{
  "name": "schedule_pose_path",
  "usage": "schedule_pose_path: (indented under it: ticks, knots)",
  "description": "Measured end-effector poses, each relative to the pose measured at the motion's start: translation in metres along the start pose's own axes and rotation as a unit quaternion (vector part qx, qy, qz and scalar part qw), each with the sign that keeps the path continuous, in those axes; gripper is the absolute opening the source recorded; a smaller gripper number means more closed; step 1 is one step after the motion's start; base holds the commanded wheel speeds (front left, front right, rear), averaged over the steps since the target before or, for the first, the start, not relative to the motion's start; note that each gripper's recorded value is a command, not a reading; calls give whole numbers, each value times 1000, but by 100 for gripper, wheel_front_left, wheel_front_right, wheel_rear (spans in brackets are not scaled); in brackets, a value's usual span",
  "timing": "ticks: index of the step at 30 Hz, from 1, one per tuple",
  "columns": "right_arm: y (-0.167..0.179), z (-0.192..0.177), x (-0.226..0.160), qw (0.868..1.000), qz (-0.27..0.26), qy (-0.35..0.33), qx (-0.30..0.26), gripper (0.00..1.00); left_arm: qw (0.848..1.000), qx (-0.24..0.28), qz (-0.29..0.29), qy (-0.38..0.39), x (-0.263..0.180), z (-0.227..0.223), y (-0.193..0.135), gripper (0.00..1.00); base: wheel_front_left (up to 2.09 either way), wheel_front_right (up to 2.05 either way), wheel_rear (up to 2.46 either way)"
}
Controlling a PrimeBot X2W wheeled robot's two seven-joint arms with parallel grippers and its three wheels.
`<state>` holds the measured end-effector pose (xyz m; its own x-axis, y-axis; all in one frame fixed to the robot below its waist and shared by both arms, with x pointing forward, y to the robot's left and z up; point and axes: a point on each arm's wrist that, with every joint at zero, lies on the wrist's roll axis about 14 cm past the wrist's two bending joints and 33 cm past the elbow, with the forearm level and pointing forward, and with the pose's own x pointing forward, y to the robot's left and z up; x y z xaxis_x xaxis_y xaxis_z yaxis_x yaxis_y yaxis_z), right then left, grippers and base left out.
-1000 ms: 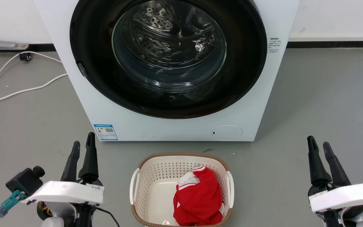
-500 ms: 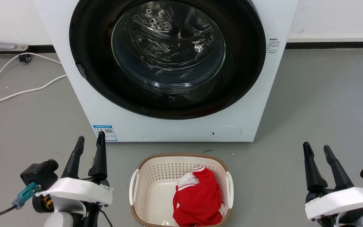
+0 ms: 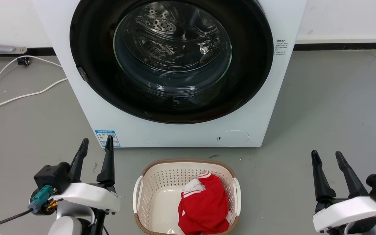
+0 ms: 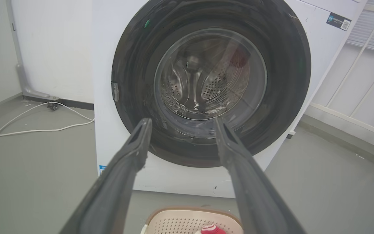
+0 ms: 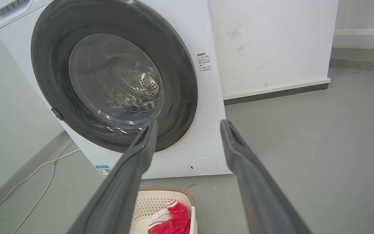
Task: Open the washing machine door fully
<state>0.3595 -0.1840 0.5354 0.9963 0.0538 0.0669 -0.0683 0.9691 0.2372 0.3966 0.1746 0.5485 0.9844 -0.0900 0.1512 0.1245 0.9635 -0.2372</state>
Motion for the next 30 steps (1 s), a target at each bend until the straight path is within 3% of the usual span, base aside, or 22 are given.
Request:
schedule_pose_path:
  ticks: [30]
  knots:
    - [3, -3, -5, 996, 6, 4, -88, 100, 993, 114, -18, -20, 0, 6, -7, 100, 0, 0, 0]
